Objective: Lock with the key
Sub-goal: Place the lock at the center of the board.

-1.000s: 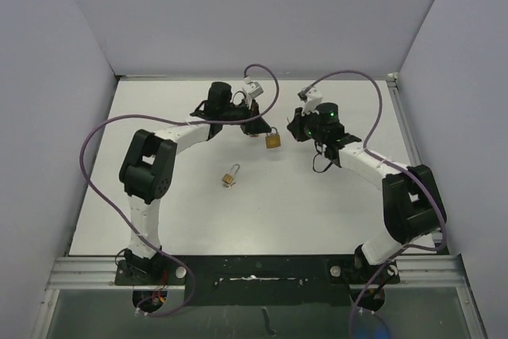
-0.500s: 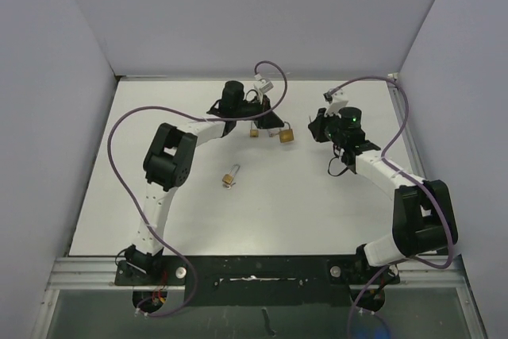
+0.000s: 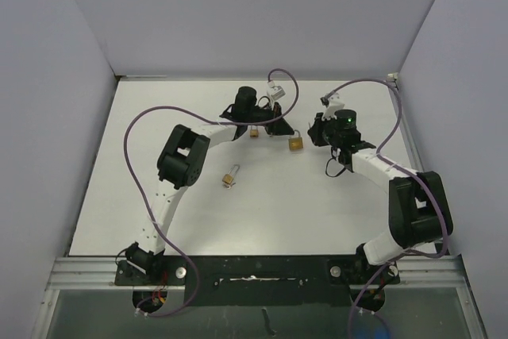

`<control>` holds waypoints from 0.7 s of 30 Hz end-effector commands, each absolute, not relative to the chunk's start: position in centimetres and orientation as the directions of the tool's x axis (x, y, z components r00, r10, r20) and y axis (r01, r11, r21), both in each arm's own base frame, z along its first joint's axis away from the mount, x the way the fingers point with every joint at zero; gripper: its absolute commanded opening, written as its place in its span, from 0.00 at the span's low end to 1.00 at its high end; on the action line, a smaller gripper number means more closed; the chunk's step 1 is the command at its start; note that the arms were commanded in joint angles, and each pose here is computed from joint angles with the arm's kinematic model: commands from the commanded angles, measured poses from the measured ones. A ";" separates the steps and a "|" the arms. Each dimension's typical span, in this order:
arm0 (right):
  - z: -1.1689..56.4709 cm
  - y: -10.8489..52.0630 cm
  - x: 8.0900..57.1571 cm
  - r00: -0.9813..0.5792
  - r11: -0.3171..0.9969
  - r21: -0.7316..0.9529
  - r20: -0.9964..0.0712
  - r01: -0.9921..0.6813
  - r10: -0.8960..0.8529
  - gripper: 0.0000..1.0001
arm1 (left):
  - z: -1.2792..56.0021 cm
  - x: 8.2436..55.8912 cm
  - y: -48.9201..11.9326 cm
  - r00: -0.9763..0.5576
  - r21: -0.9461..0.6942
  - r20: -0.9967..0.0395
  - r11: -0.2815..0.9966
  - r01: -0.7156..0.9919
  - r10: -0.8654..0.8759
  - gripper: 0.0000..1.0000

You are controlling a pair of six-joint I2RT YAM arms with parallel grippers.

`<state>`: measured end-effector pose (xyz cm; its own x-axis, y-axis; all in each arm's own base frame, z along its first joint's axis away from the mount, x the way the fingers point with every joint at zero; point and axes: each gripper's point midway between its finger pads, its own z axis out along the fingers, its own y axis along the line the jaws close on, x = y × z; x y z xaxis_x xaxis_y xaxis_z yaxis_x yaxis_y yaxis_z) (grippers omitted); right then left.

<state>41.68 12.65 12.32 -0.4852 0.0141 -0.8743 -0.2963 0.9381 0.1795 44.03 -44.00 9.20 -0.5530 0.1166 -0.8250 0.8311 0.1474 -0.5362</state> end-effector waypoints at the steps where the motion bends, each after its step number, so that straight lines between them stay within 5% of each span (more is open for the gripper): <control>1: 11.1 11.9 42.5 -0.514 0.954 0.171 -0.857 -0.247 0.020 0.00 | 9.9 44.4 -44.3 -0.530 -0.514 -0.841 0.144 0.845 0.108 0.07; 9: 8.5 11.8 42.5 -0.576 0.956 0.195 -0.816 -0.218 0.035 0.00 | 7.1 44.5 -44.5 -0.572 -0.544 -0.808 0.199 0.816 0.138 0.13; 13: 7.7 11.8 42.6 -0.593 0.956 0.204 -0.804 -0.210 0.041 0.00 | 5.5 44.5 -44.8 -0.595 -0.561 -0.787 0.213 0.800 0.163 0.26; 21: 6.0 11.7 42.8 -0.631 0.956 0.218 -0.774 -0.196 0.046 0.00 | 4.5 44.6 -45.2 -0.610 -0.574 -0.775 0.220 0.789 0.166 0.30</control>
